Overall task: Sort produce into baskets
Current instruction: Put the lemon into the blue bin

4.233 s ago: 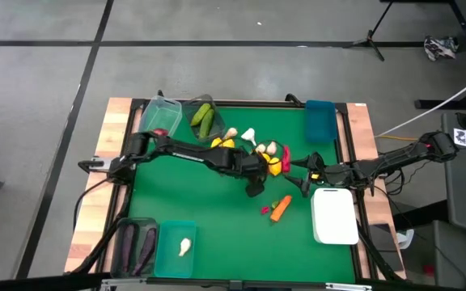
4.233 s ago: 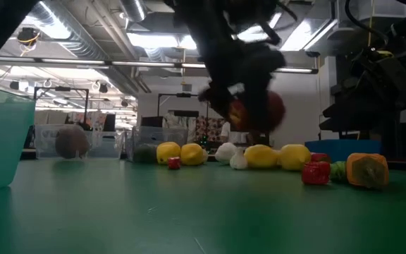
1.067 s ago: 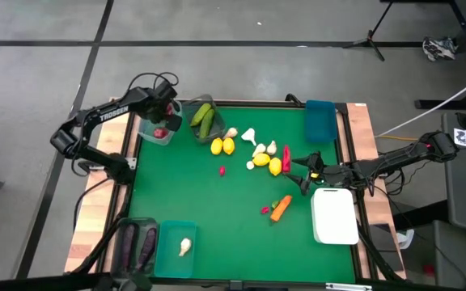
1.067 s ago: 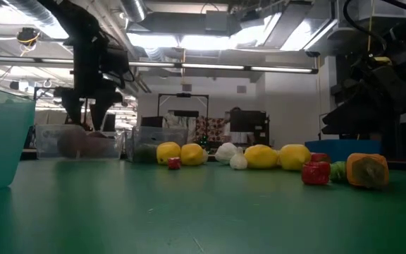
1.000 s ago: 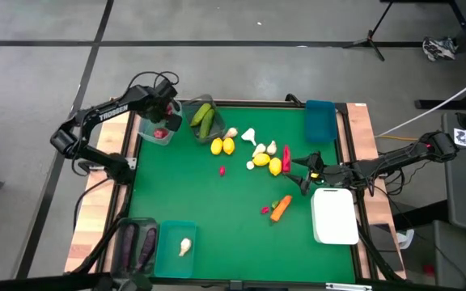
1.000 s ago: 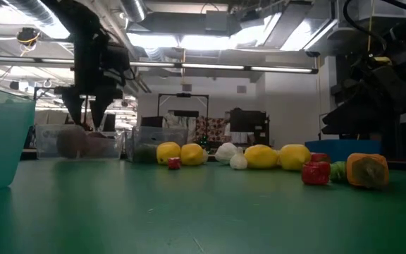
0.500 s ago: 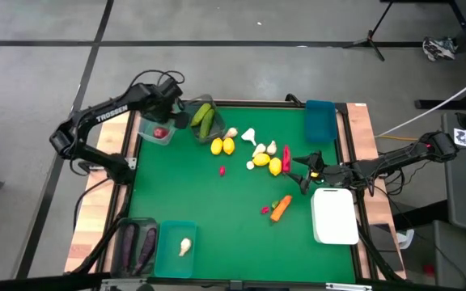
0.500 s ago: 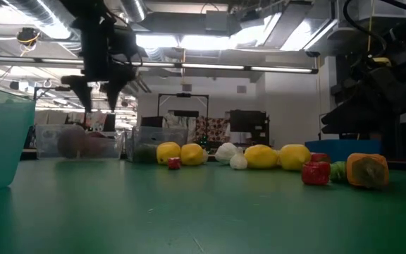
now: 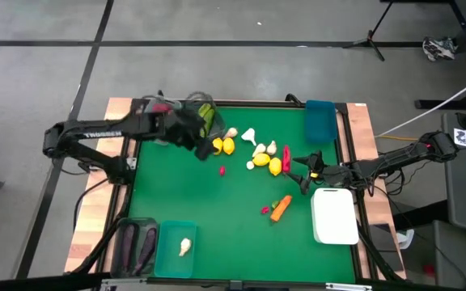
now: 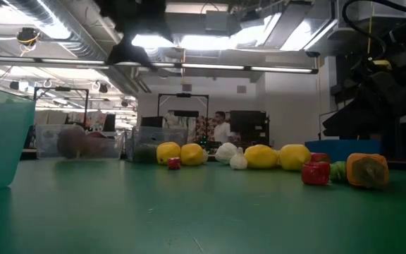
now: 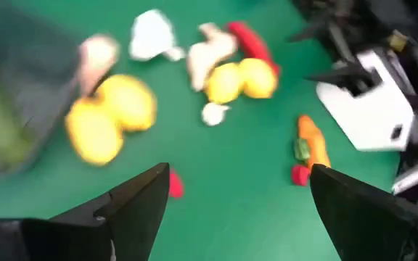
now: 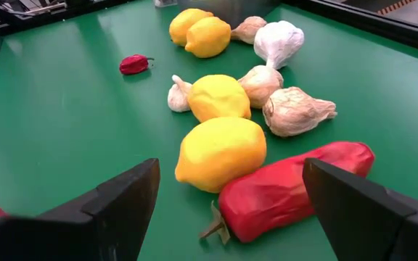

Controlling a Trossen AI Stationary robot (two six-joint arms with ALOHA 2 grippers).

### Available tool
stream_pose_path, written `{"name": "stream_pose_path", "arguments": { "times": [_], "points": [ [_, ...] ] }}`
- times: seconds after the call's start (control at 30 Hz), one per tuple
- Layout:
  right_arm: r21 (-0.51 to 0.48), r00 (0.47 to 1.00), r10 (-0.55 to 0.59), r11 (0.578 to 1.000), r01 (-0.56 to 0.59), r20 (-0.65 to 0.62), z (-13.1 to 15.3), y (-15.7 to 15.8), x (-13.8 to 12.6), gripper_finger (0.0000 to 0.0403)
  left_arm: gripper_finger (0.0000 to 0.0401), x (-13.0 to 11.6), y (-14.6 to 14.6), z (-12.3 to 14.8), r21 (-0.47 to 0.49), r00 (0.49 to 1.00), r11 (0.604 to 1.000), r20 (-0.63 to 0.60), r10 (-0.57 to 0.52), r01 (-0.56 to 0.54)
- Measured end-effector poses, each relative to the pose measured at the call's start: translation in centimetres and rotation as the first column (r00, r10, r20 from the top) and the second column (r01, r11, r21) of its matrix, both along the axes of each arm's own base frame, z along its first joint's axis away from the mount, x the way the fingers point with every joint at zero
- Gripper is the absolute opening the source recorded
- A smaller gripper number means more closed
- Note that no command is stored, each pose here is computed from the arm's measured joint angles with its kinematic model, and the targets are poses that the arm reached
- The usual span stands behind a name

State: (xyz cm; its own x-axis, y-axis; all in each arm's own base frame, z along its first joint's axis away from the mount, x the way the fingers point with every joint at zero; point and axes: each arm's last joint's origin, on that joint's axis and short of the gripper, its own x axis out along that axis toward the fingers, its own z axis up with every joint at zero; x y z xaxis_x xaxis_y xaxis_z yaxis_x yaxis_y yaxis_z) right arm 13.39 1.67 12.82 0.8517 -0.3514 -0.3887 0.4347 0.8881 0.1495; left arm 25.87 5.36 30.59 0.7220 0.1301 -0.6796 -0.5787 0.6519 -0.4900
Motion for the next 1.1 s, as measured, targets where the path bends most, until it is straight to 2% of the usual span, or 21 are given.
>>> {"name": "stream_pose_path", "arguments": {
  "times": [0.1,0.27,0.4,0.5,0.6,0.7,0.83,1.0,1.1],
  "points": [
    [0.000,1.000,0.000,1.000,0.000,0.000,0.0,0.0,0.0,0.0337,0.0325,1.1,-2.2,-0.1,0.140,0.999,0.990,0.009,-0.033,0.032],
    [0.008,1.000,-0.004,1.000,0.004,0.002,0.0,0.0,0.0,0.0337,0.0325,3.2,-5.0,-1.3,0.310,0.999,0.949,-0.007,-0.053,0.053],
    [0.024,1.000,-0.012,1.000,0.011,0.008,0.0,0.0,0.0,0.0337,0.0325,5.0,-6.0,-3.7,0.412,0.997,0.911,-0.071,0.031,0.001],
    [0.024,1.000,-0.012,1.000,0.012,0.006,0.0,0.0,0.0,0.0337,0.0325,6.1,-5.9,-5.9,0.435,0.982,0.894,-0.094,0.162,-0.106],
    [0.024,1.000,-0.012,1.000,0.012,0.005,0.0,0.0,0.0,0.0337,0.0325,8.0,-5.8,-8.6,0.443,0.975,0.888,-0.112,0.190,-0.122],
    [0.024,1.000,-0.012,1.000,0.012,0.006,0.0,0.0,0.0,0.0337,0.0325,9.9,-5.8,-10.9,0.465,0.983,0.881,-0.101,0.151,-0.087],
    [0.012,0.999,-0.035,0.999,0.035,0.010,0.0,-0.1,0.0,0.0337,0.0324,12.0,-5.9,-12.7,0.496,0.995,0.866,-0.035,0.089,-0.060],
    [-0.023,0.993,-0.114,0.993,0.114,0.034,0.2,-0.3,-0.1,0.0337,0.0324,13.4,-5.1,-11.6,0.543,0.991,0.833,0.126,0.038,-0.101],
    [-0.029,0.991,-0.126,0.991,0.127,0.044,0.2,-0.3,-0.1,0.0337,0.0324,13.8,-4.8,-11.1,0.587,0.988,0.809,0.141,-0.066,-0.030]
  ]
}}
